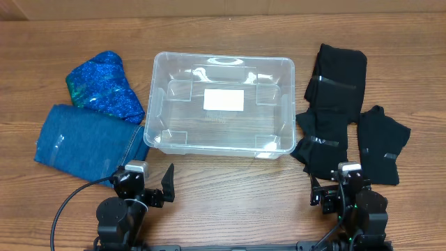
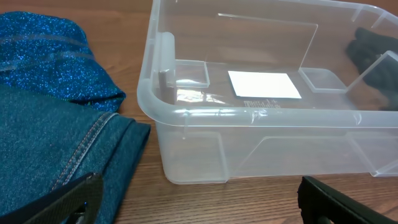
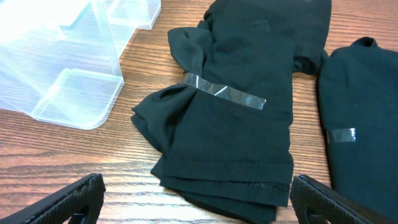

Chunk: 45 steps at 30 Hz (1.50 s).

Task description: Pack container

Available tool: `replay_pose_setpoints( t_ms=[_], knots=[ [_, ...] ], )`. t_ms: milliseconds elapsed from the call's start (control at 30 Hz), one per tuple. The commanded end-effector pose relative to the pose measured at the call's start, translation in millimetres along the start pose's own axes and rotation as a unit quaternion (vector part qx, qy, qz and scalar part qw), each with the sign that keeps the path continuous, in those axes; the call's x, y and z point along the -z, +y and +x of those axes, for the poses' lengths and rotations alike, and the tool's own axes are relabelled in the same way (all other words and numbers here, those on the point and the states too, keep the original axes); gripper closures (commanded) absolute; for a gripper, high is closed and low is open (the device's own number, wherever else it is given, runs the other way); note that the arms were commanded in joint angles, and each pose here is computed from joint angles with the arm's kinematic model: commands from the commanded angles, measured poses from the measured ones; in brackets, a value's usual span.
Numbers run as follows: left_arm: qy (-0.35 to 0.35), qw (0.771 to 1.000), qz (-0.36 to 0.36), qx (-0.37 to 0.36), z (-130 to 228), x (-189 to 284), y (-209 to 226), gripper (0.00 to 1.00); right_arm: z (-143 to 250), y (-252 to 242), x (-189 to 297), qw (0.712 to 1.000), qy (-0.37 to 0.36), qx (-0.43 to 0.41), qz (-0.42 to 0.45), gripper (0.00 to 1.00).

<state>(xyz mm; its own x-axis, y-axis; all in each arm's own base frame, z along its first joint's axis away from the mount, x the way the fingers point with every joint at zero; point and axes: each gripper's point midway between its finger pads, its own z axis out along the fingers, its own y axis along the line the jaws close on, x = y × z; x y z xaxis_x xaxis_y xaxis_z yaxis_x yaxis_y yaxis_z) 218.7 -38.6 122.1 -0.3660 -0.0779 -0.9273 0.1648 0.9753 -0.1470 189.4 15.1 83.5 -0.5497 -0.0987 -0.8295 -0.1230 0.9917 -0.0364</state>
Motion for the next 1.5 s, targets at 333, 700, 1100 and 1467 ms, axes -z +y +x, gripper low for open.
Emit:
replay_pose_setpoints(
  t_ms=[333, 700, 1100, 1467],
  knots=[
    [-0.042, 0.999, 0.020, -0.009, -19.3, 1.3, -7.3, 0.00, -2.7, -0.5, 0.6, 1.000, -0.008, -0.001, 0.001, 0.00],
    [-0.051, 0.994, -0.007, 0.099, -89.7, 44.1, -9.9, 0.00, -2.7, -0.5, 0.6, 1.000, -0.008, -0.001, 0.001, 0.00],
    [0.165, 0.958, -0.225, 0.071, -198.4, 5.2, 100.9, 0.00, -2.7, -0.5, 0.6, 1.000, -0.008, 0.000, 0.001, 0.00],
    [0.271, 0.877, -0.211, 0.336, -70.3, 3.9, 308.2, 0.00, -2.7, -0.5, 0.6, 1.000, -0.008, -0.001, 0.001, 0.00]
  ],
)
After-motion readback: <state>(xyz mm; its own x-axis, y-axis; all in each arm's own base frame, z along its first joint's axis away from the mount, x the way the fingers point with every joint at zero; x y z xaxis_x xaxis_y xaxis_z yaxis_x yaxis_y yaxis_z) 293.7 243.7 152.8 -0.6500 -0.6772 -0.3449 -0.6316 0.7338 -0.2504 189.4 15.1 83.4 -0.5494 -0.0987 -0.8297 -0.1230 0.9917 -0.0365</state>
